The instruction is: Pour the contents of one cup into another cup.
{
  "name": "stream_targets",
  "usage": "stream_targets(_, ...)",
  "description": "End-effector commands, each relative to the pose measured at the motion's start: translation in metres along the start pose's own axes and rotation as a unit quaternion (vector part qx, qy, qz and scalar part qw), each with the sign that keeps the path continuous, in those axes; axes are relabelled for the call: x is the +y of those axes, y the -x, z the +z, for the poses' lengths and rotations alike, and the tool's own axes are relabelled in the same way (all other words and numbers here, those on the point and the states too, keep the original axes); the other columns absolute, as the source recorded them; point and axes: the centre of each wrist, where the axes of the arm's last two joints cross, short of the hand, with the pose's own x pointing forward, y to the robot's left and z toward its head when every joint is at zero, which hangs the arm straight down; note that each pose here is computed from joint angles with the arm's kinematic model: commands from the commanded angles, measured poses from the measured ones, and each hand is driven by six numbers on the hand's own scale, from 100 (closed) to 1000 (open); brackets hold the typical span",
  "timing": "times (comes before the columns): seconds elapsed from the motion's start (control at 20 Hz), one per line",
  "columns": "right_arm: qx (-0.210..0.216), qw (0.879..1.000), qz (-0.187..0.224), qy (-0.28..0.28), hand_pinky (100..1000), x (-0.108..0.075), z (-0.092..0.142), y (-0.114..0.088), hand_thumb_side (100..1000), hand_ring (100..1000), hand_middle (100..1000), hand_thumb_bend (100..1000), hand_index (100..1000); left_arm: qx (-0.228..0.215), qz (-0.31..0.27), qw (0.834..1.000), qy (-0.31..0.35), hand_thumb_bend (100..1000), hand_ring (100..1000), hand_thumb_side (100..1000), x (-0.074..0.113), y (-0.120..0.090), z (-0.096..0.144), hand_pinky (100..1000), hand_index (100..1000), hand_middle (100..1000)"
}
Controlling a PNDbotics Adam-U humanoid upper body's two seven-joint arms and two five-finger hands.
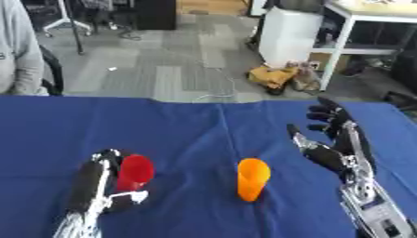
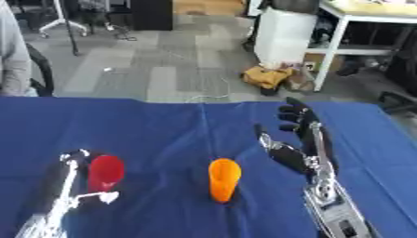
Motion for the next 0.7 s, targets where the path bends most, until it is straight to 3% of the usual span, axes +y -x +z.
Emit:
stream_targets(0.05,-0.014,1.000,0.002,0.005,657,-0.004,-0.004,-0.007,100,734,693,453,869,-0.048,0.028,0.998,-0.040,977,480,182,0.011,-0.012,-0.007,510,714,550)
stream_targets(0.3,-0.009,1.000,0.006,0.004,646,-0.006,-0.002,-0.005,100,723,683,454,865,-0.105,0.064,0.990,-0.073,977,501,208,0.045,-0.013,-0.006,533,714,573)
stream_targets(0.5,-0.007,1.000,0.008,0.004,640,-0.008,-0.001,-0.003,100,716,678,454,863,-0.091,0.244,0.963,-0.072,973,501,206,0.122,-0.025,-0.013,534,713,575)
stream_targets(0.6,-0.008,1.000,0.007,0.002,637,-0.008,-0.001,-0.004,100,713,677,454,862,-0.085,0.287,0.952,-0.068,970,497,202,0.152,-0.023,-0.009,534,703,573)
stream_targets(0.7,-0.012,1.000,0.005,-0.003,635,-0.007,-0.001,-0.006,100,712,676,452,861,-0.070,0.300,0.949,-0.070,966,497,200,0.167,-0.016,-0.001,534,703,576)
